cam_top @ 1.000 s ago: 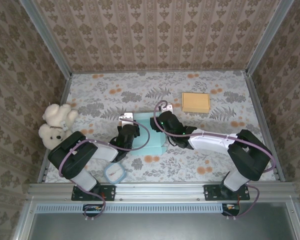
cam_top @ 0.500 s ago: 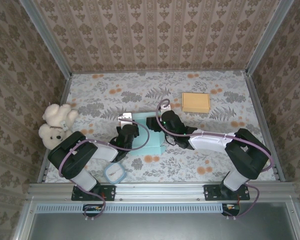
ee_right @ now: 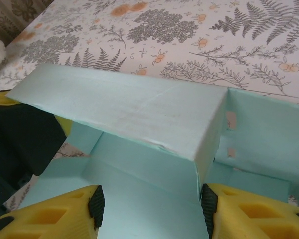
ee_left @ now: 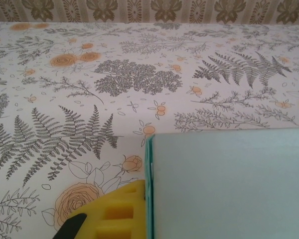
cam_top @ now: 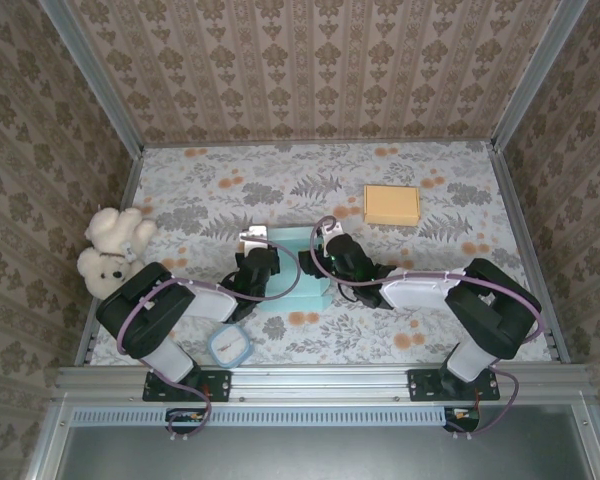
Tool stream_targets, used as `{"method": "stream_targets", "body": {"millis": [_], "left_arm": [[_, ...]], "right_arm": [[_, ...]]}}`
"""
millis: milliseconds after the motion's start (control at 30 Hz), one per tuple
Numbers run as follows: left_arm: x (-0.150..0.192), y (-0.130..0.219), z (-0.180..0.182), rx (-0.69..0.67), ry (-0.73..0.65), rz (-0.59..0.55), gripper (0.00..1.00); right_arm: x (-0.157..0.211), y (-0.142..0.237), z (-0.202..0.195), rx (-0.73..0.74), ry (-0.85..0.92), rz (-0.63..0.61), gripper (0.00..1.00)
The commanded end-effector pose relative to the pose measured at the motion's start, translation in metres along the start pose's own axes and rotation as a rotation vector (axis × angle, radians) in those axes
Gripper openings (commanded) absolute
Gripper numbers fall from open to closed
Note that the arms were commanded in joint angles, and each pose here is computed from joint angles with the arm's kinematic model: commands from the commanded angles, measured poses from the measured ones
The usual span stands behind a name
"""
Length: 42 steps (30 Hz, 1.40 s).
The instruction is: Fold the paper box
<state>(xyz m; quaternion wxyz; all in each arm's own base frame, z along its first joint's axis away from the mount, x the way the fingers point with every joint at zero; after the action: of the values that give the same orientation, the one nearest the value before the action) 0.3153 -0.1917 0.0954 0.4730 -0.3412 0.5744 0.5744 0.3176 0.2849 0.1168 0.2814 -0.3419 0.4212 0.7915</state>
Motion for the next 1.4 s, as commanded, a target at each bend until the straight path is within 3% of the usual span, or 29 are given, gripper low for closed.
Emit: {"method": "stream_targets", "body": {"millis": [0, 200, 367, 933, 1367], "left_arm": [[-0.020, 0.002, -0.006, 0.025, 0.048, -0.037, 0.00], [-0.020, 0.003, -0.005, 0.024, 0.040, -0.030, 0.00], [-0.021, 0.004, -0.004, 0.021, 0.036, -0.033, 0.00], [-0.018, 0.001, -0.005, 0.016, 0.042, -0.023, 0.00], [-0.016, 0.001, -0.007, 0.029, 0.056, -0.020, 0.00]], "right_arm": [[-0.004, -0.004, -0.015, 0.071, 0.058, -0.041, 0.58], [-0.010, -0.011, -0.053, 0.197, 0.016, -0.023, 0.59], [-0.004, -0.020, -0.069, 0.169, -0.050, -0.003, 0.59], [0.016, -0.038, -0.025, -0.106, -0.132, 0.045, 0.57], [0.044, -0.061, -0.019, -0.073, -0.127, 0.093, 0.56]]}}
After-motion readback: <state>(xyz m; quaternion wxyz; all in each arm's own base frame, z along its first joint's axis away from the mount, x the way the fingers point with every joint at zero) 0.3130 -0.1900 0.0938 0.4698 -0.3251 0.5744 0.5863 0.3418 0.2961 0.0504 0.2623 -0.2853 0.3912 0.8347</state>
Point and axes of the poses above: each hand's point on the last joint's axis, 136 mm out from that joint toward the fingers, its own y axis back along the fingers, its own z axis along the line the jaws close on, x = y × z, the point moved 2 cm from there along y, back along the fingers, and after that the axes turned 10 degrees about -y, right-handed, at the moved point
